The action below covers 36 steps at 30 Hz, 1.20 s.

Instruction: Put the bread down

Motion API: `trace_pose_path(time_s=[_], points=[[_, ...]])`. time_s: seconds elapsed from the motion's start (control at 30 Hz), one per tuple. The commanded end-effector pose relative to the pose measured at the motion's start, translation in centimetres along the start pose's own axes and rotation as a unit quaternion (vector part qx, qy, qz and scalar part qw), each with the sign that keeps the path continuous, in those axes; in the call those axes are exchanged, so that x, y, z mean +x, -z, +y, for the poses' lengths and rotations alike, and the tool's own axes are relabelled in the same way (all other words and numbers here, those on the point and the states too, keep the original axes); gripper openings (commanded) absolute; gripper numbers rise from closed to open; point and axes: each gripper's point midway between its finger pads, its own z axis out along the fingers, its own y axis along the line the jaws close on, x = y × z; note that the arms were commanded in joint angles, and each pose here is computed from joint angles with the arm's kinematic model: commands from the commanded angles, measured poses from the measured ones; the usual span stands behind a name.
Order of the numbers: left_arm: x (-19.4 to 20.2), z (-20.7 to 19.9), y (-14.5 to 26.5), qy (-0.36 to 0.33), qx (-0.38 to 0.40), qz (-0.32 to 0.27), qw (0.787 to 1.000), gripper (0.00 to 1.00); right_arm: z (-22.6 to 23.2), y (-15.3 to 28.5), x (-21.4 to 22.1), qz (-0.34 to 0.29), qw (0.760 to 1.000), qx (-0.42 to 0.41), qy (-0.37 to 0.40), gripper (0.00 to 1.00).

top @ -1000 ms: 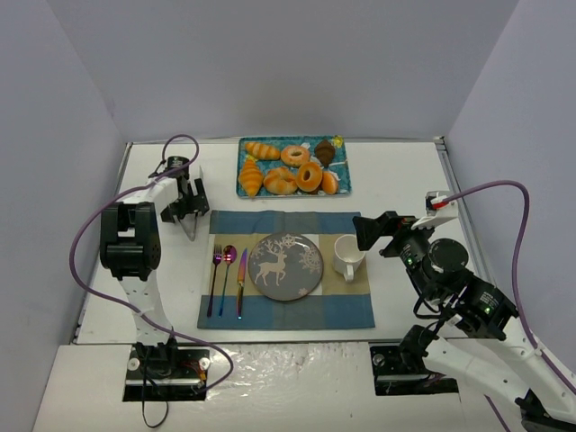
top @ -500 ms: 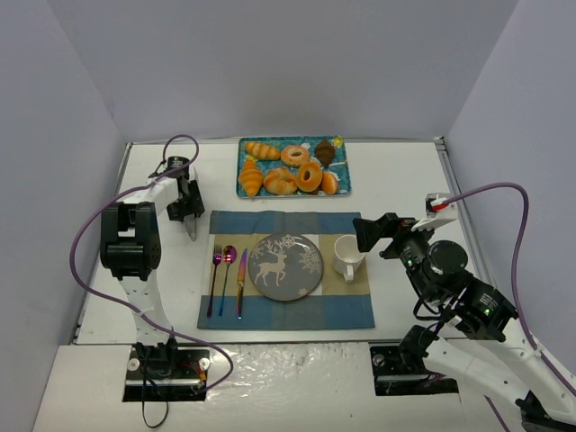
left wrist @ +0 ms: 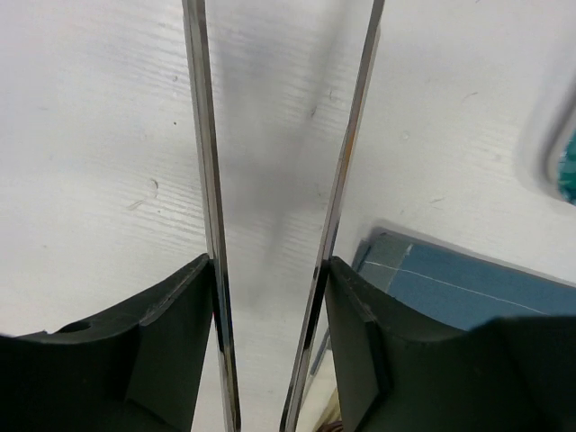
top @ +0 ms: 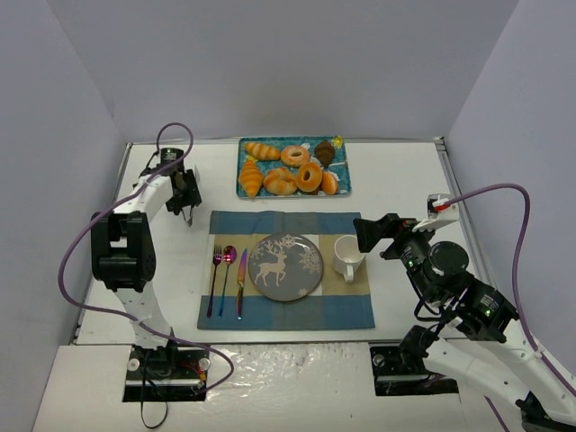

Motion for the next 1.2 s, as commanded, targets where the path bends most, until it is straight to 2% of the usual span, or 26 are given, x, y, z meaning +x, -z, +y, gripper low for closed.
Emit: trace_pose_path(time_s=[0.0, 0.5, 0.87, 1.17], points=[[-5.3, -0.9, 6.3, 0.018, 0.027, -0.096, 0.995, 0.45, 0.9, -0.5, -1.0, -0.018, 1.000, -0.012, -0.015, 1.00], [-7.8, -1.6, 14.0, 0.016, 0.039, -0.177, 0.983, 0.45, 0.9, -1.1, -0.4, -0.008, 1.000, -0.005, -0.010, 1.00], [-6.6, -8.4, 19.9, -0.065, 0.114, -0.203, 0.970, 0.45, 0.8, -1.1, -0.6, -0.012, 1.000, -0.001, -0.008, 1.00], [-4.4, -12.8, 19.9, -0.108, 0.162, -0.173, 0.965, 0.45, 0.8, -1.5, -0.3, -0.007, 1.000, 0.004, -0.011, 1.00]])
